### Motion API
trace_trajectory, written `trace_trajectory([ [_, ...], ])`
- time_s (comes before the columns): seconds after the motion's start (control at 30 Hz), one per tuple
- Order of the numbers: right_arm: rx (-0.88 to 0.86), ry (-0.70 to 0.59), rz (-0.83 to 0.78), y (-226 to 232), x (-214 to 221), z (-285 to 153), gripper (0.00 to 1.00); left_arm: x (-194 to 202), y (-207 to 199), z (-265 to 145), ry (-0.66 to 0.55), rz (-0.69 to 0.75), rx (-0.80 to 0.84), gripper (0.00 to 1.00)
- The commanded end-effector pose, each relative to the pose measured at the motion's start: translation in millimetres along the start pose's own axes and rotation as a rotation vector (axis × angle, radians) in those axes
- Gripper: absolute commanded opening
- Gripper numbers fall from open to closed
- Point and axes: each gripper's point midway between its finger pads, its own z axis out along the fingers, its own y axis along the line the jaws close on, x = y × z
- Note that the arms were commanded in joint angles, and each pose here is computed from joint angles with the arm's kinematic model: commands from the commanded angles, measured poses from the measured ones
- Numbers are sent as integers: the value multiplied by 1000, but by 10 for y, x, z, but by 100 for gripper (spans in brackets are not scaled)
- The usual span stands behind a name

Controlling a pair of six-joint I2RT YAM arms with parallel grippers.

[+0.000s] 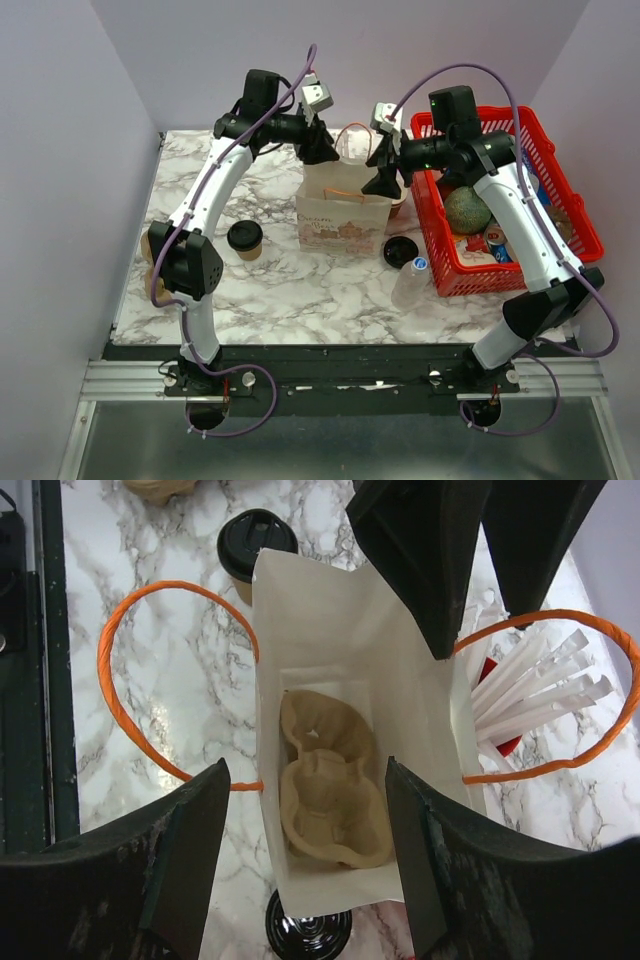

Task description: Pack the takeout coffee

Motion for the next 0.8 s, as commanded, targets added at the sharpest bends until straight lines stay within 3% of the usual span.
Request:
trace_trajectory([
  [0.0,-31,-23,-25,118,-82,-68,72,192,-196,11,59,17,94,45],
  [0.13,-12,-17,-36,94,-105,-100,72,260,-249,36,90,40,98,29],
  [0.3,81,-15,-77,40,-216,-268,71,232,-430,-55,112,45,113,0],
  [0.4,352,-30,-38,-202,-266,-548,67,188,-589,-209,112,79,84,0],
  [0.43,472,-153,-87,-391,-551,-678,69,183,-624,-255,114,97,56,0],
  [0.53,657,-234,-160,-528,-622,-931,75,163,-815,-427,75,193,-23,0],
  [0.77,697,-171,-44,-721,-303,-770,76,109,-1147,-681,5,402,-204,0],
])
